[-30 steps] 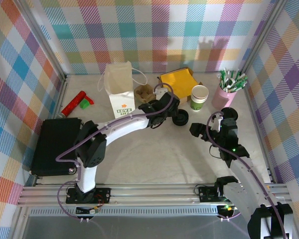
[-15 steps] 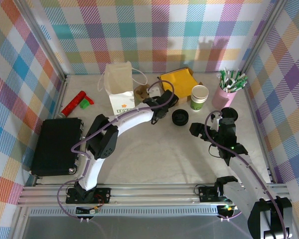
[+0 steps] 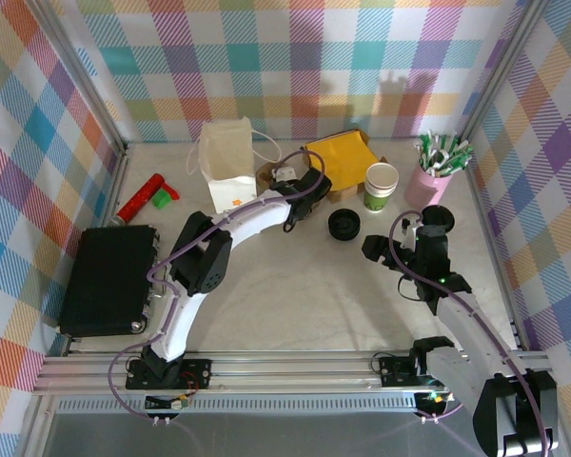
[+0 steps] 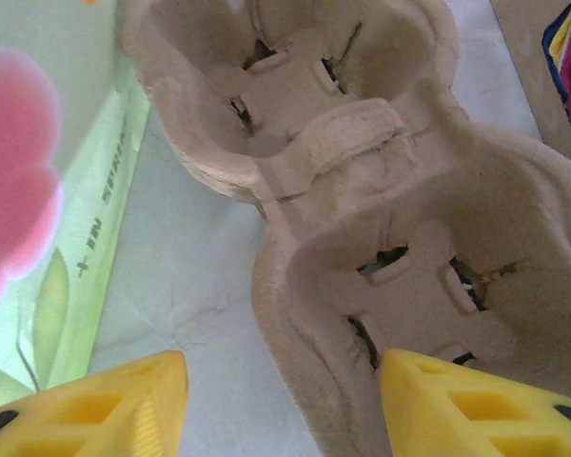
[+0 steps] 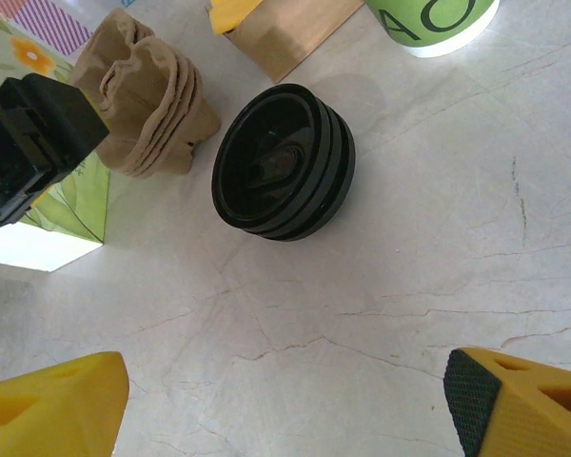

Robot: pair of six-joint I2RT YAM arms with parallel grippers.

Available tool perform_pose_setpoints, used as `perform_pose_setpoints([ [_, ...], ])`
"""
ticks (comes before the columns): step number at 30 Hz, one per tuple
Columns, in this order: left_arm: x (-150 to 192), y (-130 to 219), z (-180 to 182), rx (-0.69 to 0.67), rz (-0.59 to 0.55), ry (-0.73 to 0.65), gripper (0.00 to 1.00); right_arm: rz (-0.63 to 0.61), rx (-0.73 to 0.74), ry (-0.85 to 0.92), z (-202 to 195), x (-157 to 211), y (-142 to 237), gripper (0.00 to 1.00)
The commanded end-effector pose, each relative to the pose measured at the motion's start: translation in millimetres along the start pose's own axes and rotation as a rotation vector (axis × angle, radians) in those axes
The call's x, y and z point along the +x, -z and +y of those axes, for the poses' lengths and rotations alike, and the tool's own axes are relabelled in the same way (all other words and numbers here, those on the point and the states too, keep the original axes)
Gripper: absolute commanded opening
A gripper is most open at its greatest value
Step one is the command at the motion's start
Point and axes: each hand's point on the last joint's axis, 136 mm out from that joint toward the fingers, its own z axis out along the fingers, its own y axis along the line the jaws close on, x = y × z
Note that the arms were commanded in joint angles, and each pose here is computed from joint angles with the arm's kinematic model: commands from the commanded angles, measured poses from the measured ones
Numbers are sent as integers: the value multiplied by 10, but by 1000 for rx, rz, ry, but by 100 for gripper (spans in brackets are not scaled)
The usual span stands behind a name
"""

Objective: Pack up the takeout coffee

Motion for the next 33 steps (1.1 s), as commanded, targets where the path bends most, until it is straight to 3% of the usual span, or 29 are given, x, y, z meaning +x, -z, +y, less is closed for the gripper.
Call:
perform_pose_setpoints([
  [1,-14,-49,6,-4,22,-24,54,-22,-6,30,45,-68,1,87],
  [20,-4,-129,-38,21,48,-39,25,-19,4,32,31,-71,-7,87],
  [23,0,-141,-38,27,56,-36,25,-16,6,32,24,-64,-12,87],
  [29,-3,-166,-25,25,61,-29,40,-13,9,33,18,-62,-20,87],
  [33,17,-184,-35,29,67,-30,41,-12,10,33,18,-59,-22,87],
])
